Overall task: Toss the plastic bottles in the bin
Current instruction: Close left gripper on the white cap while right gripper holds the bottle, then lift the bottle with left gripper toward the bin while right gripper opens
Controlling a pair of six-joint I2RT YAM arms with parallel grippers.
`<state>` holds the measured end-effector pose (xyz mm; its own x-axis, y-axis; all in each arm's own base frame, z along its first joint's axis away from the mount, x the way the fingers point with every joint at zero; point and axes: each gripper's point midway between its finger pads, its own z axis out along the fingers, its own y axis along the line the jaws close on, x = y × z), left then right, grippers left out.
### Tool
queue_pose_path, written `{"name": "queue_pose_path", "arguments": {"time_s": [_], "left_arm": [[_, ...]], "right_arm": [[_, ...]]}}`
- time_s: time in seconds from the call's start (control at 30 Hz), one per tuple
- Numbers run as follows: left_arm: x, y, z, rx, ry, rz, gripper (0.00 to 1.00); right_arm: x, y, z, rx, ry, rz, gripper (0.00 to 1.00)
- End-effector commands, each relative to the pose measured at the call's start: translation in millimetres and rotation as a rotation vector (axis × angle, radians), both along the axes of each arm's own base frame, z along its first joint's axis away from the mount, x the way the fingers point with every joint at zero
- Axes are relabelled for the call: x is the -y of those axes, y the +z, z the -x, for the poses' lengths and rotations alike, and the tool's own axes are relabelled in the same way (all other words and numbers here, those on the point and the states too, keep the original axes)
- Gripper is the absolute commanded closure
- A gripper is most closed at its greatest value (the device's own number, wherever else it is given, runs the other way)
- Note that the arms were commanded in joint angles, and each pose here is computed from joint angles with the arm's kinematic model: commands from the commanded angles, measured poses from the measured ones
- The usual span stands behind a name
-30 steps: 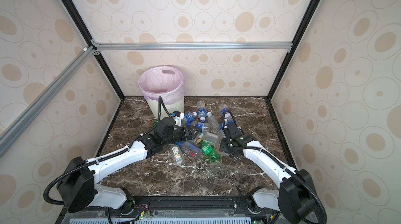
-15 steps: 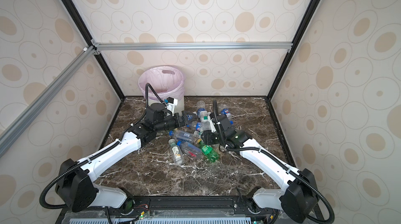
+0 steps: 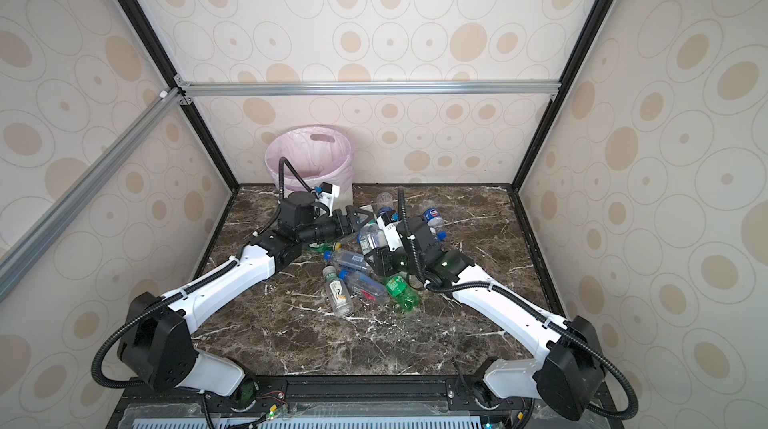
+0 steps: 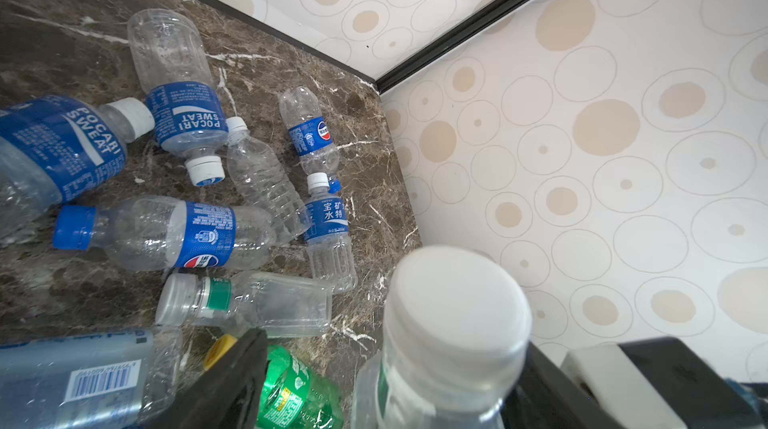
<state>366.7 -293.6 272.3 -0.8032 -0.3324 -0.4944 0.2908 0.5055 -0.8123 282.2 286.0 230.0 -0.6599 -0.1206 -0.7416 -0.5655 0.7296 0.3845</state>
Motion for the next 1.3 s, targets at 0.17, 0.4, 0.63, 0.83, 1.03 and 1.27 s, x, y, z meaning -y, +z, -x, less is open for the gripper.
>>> {"name": "queue_pose_path", "arguments": {"time_s": [0.17, 0.4, 0.63, 0.83, 1.03, 1.27], "left_arm": [[4.5, 33.0, -12.3, 0.063, 0.011, 0.079, 0.36], [0.4, 33.5, -15.2, 0.072, 0.035, 0.062, 0.53], [-15.2, 42.0, -23.2, 0.102, 0.12, 0.007, 0.6], [-30.2, 59.1, -30.9, 0.146, 0.174, -0.021, 0.6], [-52.3, 94.6, -43.2, 0.24, 0.262, -0.078, 0.6], [-88.4, 153.7, -63.8, 0.37, 0.387, -0.147, 0.61]], "right_arm": [[-14.3, 10.3, 0.9, 0.046, 0.048, -0.04, 0.44], [-15.8, 11.9, -1.0, 0.052, 0.046, -0.043, 0.32], [-12.3, 18.1, 2.1, 0.067, 0.038, -0.058, 0.17], [-2.3, 32.8, 1.5, 0.114, -0.003, -0.074, 0.01], [9.7, 62.1, -10.4, 0.193, -0.078, -0.054, 0.0], [2.0, 99.4, -33.5, 0.268, -0.114, -0.047, 0.0]]}}
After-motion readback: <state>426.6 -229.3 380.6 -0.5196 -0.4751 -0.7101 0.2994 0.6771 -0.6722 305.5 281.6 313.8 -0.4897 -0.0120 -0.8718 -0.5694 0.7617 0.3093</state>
